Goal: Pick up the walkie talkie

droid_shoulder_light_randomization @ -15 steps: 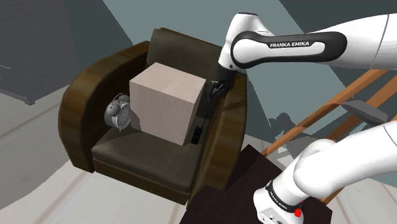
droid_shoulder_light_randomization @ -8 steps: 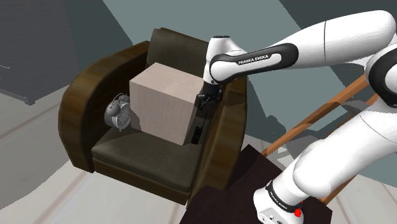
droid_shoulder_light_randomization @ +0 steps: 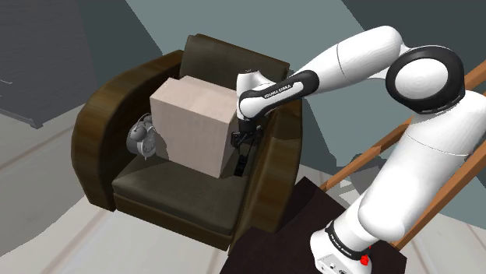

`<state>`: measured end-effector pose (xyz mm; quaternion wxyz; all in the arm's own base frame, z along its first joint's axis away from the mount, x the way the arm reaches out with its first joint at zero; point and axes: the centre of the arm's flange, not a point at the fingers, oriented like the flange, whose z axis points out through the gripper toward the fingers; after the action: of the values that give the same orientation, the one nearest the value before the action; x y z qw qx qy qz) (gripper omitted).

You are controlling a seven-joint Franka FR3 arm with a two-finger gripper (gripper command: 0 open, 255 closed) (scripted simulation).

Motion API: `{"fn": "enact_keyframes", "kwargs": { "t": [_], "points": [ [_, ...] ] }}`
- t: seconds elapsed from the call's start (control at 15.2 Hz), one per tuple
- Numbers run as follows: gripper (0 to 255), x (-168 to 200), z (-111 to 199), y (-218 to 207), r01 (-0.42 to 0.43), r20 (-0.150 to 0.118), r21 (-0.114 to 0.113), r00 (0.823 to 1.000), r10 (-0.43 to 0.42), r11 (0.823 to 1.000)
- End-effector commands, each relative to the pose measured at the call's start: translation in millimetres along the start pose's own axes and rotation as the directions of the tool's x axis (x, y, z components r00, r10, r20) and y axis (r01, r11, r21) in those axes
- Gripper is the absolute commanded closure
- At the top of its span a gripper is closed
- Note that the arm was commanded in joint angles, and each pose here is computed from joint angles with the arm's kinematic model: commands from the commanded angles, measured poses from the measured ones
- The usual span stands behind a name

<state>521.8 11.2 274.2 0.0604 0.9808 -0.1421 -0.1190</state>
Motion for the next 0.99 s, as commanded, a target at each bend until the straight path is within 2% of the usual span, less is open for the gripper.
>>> {"fn": "enact_keyframes", "kwargs": {
  "t": [0.0, 0.46, 0.59, 0.66, 0.92],
  "points": [
    [0, 10.5, 12.0, -6.2, -0.009, 0.013, -0.009, 1.0, 0.009, 1.0],
    [0, 19.2, 50.6, -12.3, -0.009, 0.013, -0.009, 1.0, 0.009, 1.0],
    [0, 19.2, 50.6, -12.3, -0.009, 0.013, -0.009, 1.0, 0.009, 1.0],
    [255, 15.6, 54.6, -8.9, -0.009, 0.014, -0.009, 1.0, 0.009, 1.0],
    [255, 16.4, 39.3, -11.4, -0.008, 0.014, -0.008, 1.0, 0.009, 1.0]
  ]
}}
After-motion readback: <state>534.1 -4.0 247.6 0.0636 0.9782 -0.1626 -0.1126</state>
